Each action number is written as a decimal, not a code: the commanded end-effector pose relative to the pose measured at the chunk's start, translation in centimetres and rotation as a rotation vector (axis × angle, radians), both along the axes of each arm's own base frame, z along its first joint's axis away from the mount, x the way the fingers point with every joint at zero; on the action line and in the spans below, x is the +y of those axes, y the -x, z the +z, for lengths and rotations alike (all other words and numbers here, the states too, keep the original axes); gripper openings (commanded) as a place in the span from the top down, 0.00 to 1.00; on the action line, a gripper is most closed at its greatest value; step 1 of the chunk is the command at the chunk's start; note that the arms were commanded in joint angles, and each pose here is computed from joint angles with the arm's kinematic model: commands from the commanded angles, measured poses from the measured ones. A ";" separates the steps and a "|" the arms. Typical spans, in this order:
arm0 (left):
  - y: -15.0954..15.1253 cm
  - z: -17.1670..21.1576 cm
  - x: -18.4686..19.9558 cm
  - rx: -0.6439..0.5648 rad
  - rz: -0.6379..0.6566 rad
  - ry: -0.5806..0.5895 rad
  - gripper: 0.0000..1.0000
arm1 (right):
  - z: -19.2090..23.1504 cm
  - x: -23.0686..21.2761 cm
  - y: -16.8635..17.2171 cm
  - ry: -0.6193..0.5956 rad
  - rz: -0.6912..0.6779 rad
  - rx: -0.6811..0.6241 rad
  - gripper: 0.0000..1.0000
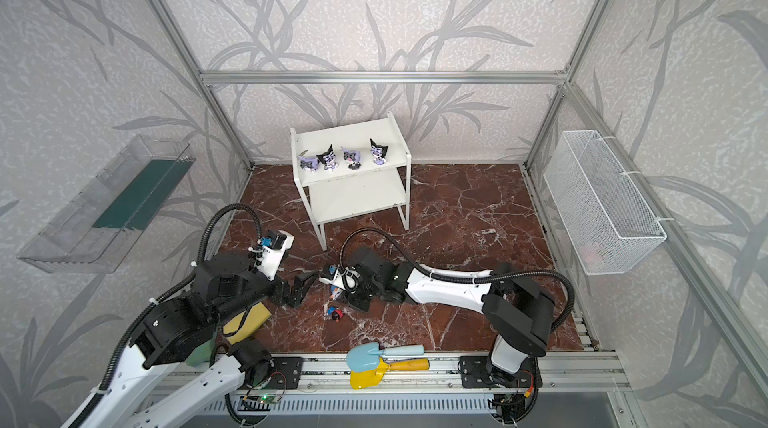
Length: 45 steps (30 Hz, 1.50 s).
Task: Place and organize the plastic toys onto the shelf
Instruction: 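Lift the white figure and carry it to the lower shelf tier with the right gripper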
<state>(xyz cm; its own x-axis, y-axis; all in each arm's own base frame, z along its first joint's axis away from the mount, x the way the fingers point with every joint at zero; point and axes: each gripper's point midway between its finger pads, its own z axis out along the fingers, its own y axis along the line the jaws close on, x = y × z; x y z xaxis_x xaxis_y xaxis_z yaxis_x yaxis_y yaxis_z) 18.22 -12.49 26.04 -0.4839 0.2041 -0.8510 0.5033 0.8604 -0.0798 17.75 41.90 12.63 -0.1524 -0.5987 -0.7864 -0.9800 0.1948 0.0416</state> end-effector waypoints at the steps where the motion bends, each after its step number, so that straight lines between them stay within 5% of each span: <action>1: -1.4 1.0 1.2 -0.092 0.082 -0.007 0.01 | 5.3 0.9 -3.5 -0.210 -0.142 -0.114 0.79; 15: -1.7 0.6 1.7 -0.128 0.105 -0.020 0.01 | 11.8 1.8 -11.7 -0.606 -0.317 -0.341 0.78; 45: -1.7 0.7 1.9 -0.143 0.113 -0.011 0.01 | 11.1 2.8 -20.0 -0.668 -0.424 -0.408 0.77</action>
<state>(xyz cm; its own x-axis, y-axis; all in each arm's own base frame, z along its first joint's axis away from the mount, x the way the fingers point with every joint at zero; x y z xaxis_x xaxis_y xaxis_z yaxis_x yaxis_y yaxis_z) 19.60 -10.95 26.64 -0.3891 0.1730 -0.9048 0.4286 0.9034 -0.0115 37.27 44.53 21.26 0.0689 -0.0231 -0.9974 -0.7954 0.6022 -0.0689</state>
